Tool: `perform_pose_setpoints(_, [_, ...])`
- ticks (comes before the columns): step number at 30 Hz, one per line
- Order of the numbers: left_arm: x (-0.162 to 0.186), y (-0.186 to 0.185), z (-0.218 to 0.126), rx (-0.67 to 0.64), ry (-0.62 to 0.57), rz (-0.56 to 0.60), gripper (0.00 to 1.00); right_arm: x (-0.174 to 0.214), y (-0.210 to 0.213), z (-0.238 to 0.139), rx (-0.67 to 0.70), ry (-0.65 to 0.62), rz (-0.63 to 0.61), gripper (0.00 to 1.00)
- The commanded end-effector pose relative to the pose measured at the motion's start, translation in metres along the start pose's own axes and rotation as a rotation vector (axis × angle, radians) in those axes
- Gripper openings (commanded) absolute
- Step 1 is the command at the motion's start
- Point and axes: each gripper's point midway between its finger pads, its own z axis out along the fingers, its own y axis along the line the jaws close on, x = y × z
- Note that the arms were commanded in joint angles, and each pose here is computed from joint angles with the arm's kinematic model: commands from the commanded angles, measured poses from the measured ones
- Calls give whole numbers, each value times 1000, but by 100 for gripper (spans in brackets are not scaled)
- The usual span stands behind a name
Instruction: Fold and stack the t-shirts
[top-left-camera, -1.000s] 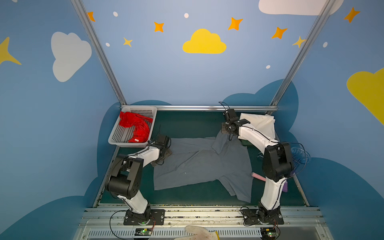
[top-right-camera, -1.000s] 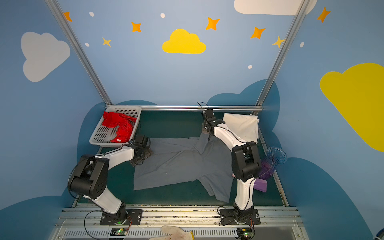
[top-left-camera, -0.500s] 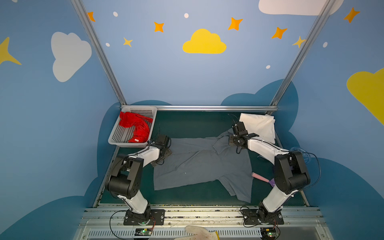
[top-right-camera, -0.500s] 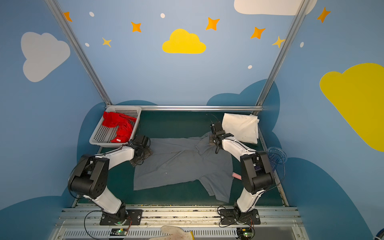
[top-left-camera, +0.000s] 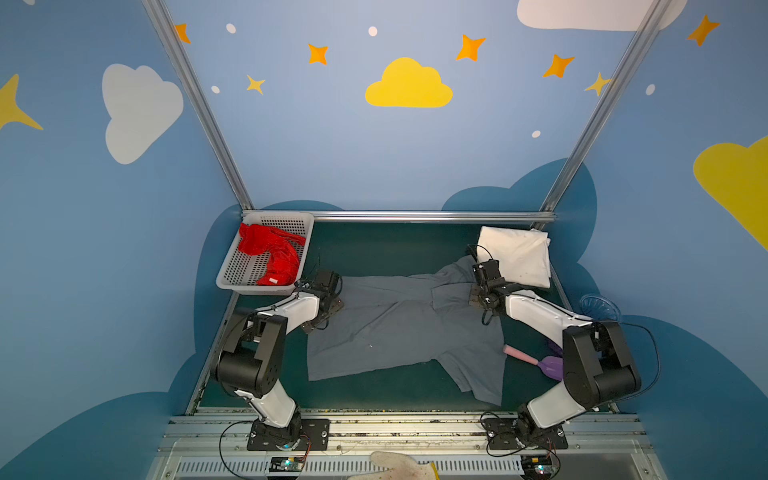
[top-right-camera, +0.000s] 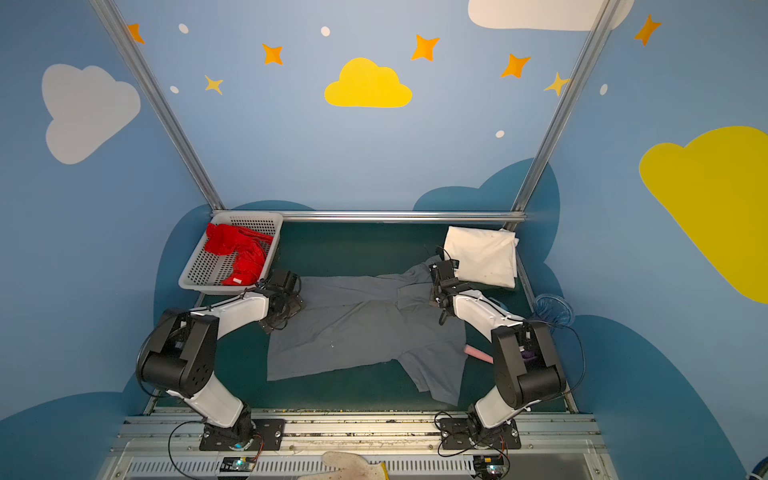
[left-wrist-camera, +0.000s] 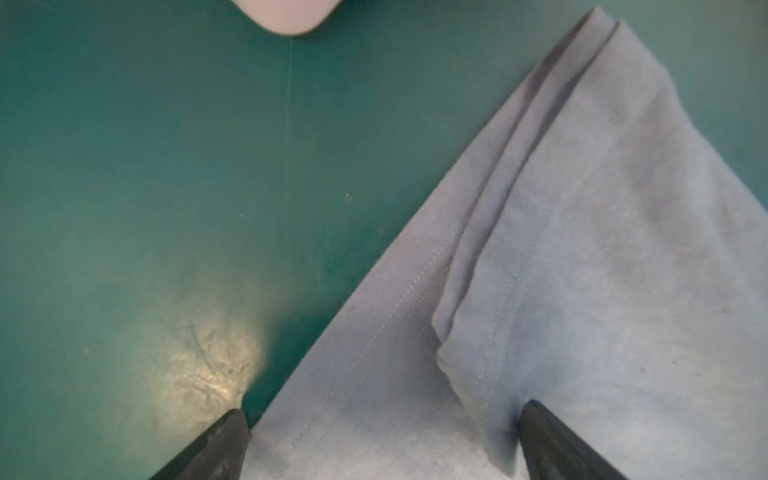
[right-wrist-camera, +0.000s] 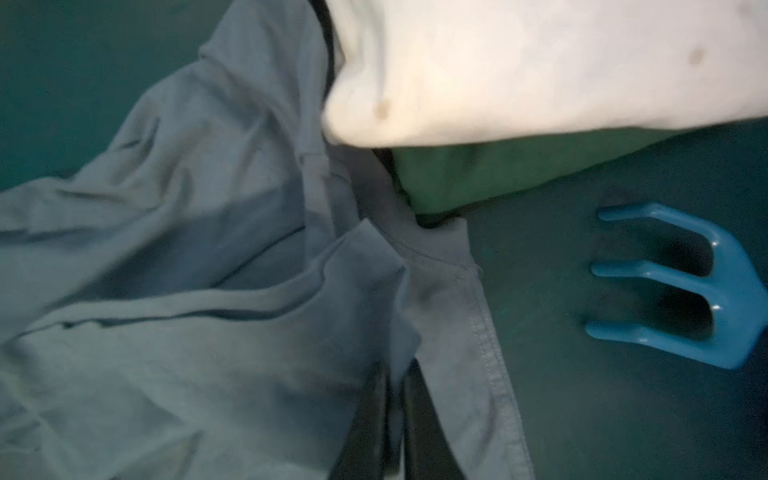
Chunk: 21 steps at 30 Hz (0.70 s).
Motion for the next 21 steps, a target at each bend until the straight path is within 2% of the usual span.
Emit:
perform_pose_setpoints(1, [21, 26, 14, -91, 80, -2, 100, 9, -14, -6, 34, -3, 43, 18])
perform_pose_setpoints(3, [20, 27, 13, -90, 78, -6, 100, 16, -15, -8, 18, 14, 46, 31])
perform_pose_setpoints(5, [21, 26, 14, -90, 81, -2, 100, 22, -17, -12, 17, 29, 54, 52])
perform_pose_setpoints(8, [22, 23, 13, -78, 95, 8, 100, 22, -20, -23, 4, 24, 85, 53])
perform_pose_setpoints(9, [23, 21, 12, -68, 104, 13, 100, 18, -18, -28, -17, 19, 94, 57])
perform_pose_setpoints(14, [32, 1, -3, 28, 135, 67, 100, -7, 20, -42, -162, 86, 70, 65])
perform_pose_setpoints(17, [38, -16, -22, 112, 106, 136, 100, -23, 49, -33, -228, 148, 30, 66])
perform_pose_setpoints(21, [37, -26, -50, 182, 49, 180, 100, -36, 79, -4, -219, 252, -52, 67])
